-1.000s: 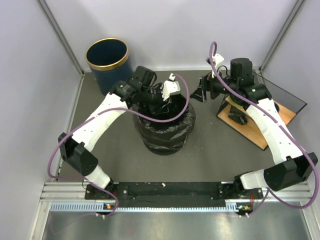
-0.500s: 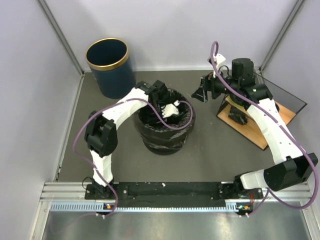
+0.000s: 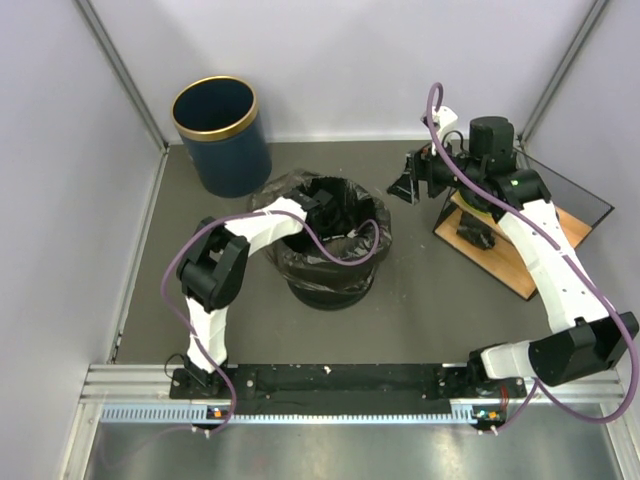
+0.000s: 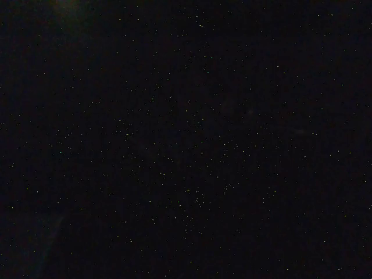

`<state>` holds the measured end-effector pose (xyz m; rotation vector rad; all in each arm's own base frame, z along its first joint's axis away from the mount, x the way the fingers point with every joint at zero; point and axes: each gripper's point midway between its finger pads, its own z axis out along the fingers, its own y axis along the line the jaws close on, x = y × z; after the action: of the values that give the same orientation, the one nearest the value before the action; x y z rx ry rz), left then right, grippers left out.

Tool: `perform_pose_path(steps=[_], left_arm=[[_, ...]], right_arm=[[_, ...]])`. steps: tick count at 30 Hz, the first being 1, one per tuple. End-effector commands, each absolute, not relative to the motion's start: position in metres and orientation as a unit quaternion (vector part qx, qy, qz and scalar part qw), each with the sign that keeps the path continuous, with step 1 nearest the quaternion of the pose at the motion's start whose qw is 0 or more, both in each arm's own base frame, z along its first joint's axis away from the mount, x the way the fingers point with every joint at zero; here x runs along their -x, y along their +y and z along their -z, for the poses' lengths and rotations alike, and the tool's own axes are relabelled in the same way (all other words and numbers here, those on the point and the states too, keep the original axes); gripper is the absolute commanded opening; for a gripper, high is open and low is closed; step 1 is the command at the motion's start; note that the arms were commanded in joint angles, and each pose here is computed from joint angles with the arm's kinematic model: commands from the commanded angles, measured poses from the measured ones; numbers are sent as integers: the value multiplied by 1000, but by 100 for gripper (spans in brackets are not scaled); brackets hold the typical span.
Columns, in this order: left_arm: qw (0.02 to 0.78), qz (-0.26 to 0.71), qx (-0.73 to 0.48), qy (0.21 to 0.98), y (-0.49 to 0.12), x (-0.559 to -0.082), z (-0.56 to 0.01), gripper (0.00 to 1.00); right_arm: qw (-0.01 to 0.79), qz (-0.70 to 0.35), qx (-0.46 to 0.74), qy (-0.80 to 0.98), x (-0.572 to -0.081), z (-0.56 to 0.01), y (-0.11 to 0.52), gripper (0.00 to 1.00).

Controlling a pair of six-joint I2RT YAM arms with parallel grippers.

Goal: Put the trash bags into the trash bin

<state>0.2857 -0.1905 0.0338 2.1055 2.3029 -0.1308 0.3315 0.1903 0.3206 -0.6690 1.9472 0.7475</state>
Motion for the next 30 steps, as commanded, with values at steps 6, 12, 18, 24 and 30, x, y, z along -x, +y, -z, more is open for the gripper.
perform_pose_path(steps=[6, 12, 18, 24, 30], left_arm=[[96, 35, -655, 749, -211, -317, -96, 48], [145, 33, -651, 745, -216, -321, -140, 54], [174, 48, -651, 737, -218, -313, -165, 55], [285, 106, -614, 728, -246, -315, -221, 53], [446, 249, -534, 674, -269, -296, -326, 52]], right_arm=[[487, -299, 286, 769, -329, -337, 187, 80], [482, -305, 289, 769, -329, -336, 189, 80], [478, -312, 293, 767, -328, -334, 192, 79], [477, -323, 302, 760, -329, -338, 197, 69], [484, -331, 374, 719, -319, -358, 224, 39]])
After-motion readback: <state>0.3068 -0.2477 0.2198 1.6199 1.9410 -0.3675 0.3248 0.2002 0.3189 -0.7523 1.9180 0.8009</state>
